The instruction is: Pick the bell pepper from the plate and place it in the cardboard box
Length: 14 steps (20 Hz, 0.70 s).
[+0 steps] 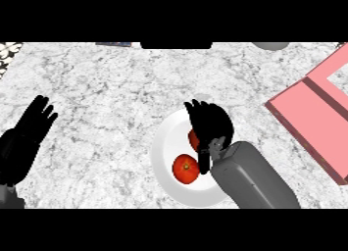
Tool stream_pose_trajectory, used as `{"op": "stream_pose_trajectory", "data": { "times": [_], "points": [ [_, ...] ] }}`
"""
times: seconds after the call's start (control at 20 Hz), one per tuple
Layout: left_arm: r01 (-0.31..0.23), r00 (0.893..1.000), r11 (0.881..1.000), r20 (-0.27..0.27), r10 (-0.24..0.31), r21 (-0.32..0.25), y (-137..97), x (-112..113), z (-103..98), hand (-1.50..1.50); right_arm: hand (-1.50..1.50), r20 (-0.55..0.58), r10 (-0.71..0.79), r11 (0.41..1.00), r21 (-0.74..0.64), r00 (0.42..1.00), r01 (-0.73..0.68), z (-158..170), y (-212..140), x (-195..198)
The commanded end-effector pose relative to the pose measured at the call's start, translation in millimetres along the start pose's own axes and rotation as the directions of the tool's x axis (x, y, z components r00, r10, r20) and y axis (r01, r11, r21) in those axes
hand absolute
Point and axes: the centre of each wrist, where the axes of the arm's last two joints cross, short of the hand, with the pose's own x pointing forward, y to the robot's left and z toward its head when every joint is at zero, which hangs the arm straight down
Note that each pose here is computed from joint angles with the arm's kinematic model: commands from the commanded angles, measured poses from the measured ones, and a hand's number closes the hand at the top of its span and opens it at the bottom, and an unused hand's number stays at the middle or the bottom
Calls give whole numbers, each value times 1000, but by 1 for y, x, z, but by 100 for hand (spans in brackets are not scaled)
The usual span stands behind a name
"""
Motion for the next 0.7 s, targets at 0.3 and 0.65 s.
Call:
{"op": "stream_pose_trajectory", "data": {
  "times": [0.3,0.65],
  "points": [
    [17,1000,1000,-3,-17,0,8,11,-2,0,-150,-24,19,999,45,1000,-18,-22,-8,-9],
    [0,1000,1000,-6,-1,-13,5,14,0,0,-150,-33,53,996,69,998,-50,-28,24,0]
  ]
}}
